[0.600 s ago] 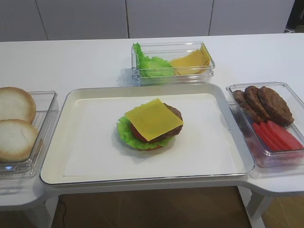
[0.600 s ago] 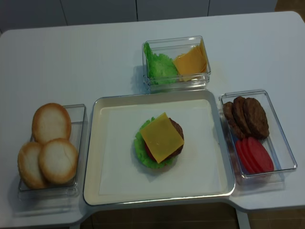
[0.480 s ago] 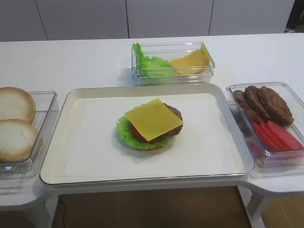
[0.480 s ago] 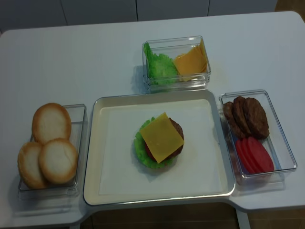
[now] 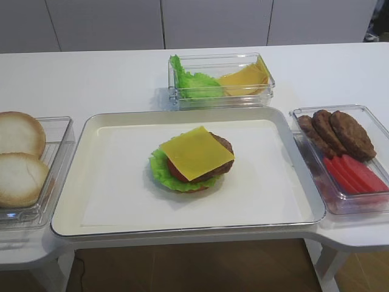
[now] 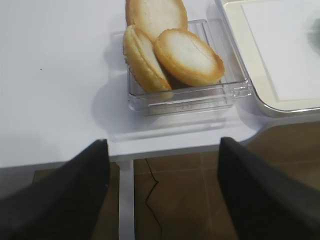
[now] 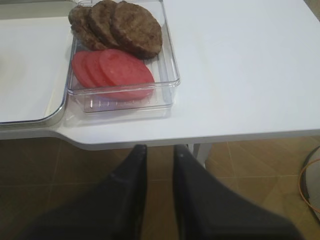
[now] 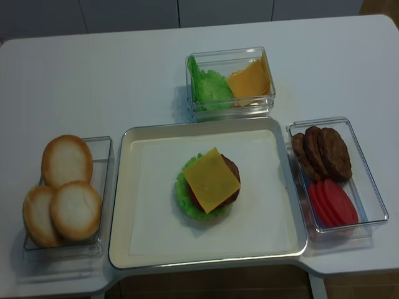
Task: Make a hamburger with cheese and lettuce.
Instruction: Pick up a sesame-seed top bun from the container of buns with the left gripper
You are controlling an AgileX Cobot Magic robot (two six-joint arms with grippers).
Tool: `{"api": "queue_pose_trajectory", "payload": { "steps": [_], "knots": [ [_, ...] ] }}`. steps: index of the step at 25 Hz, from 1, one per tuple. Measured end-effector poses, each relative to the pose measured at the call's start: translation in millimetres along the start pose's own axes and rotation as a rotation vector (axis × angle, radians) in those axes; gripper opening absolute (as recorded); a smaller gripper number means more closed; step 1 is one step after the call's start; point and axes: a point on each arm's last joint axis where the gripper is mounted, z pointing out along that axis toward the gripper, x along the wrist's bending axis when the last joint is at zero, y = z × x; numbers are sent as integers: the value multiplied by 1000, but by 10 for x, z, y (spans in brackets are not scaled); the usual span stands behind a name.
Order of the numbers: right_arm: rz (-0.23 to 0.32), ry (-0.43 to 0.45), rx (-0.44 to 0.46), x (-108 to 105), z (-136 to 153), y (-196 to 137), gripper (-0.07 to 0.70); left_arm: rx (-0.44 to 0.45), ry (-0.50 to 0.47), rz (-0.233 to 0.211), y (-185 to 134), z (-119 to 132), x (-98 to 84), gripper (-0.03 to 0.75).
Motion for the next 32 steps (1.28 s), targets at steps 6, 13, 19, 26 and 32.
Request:
{"api": "queue_pose_trajectory", "payload": {
  "steps": [6,13,19,26,32],
  "knots": [
    [0,0,0,0,0,0,126,0,0,2,0,0,0,493],
    [0,0,0,0,0,0,125,-2,0,-4,2,0,0,493],
    [0,0,0,0,0,0,124,-50,-7,-124,112,-105,1,493],
    [0,0,0,0,0,0,122,17,-8,-243,560,-110,30,493],
    [-2,0,0,0,0,0,122,151,8,-352,1065,227,64,493]
  ]
}}
